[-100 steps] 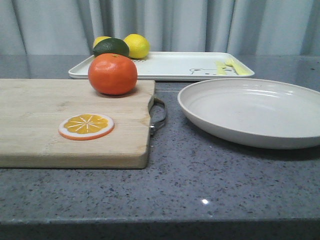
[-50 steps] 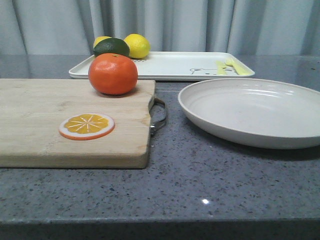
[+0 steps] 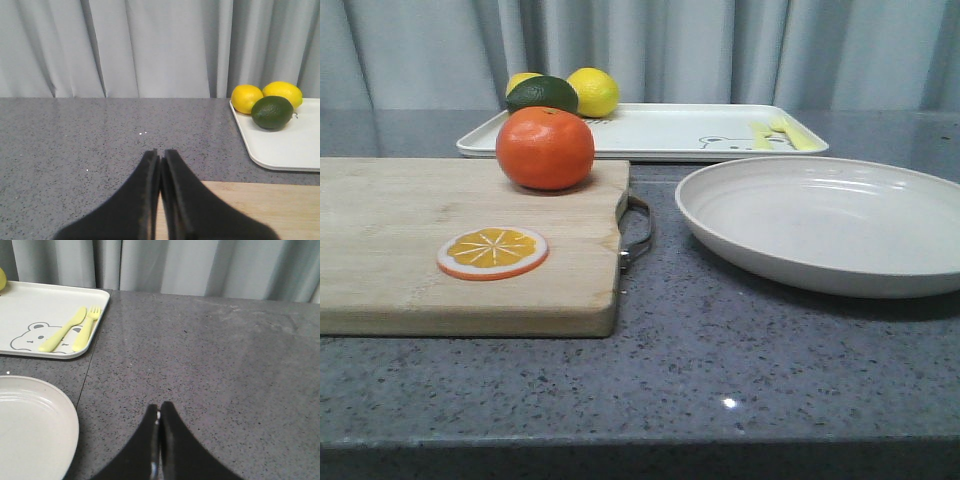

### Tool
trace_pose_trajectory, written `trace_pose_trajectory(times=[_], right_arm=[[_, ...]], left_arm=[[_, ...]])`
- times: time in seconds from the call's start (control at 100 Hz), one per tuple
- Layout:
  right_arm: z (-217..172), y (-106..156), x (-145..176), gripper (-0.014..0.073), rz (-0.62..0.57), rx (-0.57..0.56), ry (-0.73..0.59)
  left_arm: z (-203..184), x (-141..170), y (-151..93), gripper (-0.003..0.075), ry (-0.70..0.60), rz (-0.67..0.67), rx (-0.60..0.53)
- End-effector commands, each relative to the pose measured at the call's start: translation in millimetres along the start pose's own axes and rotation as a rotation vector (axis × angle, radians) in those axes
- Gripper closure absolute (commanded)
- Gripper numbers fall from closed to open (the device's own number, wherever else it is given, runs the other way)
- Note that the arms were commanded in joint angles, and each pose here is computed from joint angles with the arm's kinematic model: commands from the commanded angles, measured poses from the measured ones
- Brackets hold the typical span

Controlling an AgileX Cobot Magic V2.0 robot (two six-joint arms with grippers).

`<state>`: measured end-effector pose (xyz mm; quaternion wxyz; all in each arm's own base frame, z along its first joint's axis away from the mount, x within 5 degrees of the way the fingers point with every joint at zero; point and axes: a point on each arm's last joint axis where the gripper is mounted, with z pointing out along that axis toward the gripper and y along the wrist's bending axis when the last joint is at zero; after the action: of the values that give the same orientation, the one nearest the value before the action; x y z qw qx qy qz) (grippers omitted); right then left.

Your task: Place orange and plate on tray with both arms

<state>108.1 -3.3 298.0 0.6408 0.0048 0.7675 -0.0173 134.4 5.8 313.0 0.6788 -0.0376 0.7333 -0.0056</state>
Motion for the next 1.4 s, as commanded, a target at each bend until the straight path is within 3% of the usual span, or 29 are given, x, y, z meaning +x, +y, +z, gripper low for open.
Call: trace_pose_trajectory(times=[0.0, 0.14, 0.26, 0.49, 0.7, 1.03, 1.39], right_arm=[[-1, -1, -19, 0.0661, -0.011, 0.006, -0.101], [-1, -1, -19, 0.0661, -0.011, 0.006, -0.101], [-1, -1, -19, 0.0661, -0.011, 0.006, -0.101], [-1, -1, -19, 0.0661, -0.011, 0.006, -0.101], [-1, -1, -19, 0.0661, -0.011, 0.006, -0.101], [-1, -1, -19, 0.0661, -0.011, 0.006, -0.101], [-1, -1, -19, 0.0661, -0.011, 0.006, -0.101]], left_arm=[[3, -16, 0, 0.0613, -0.094, -0.018, 0.000], [9, -18, 0, 0.0322, -0.082, -0.018, -0.001], [15, -24, -1, 0.0200, -0.080, -0.018, -0.001], [35, -39, -6, 0.0178, -0.019, -0.016, 0.023], [60, -55, -31, 0.0122, 0.009, -0.005, 0.137], [101, -66, -91, 0.0108, 0.159, 0.031, 0.340], [144, -60, -165, 0.0111, 0.505, 0.010, 0.506]])
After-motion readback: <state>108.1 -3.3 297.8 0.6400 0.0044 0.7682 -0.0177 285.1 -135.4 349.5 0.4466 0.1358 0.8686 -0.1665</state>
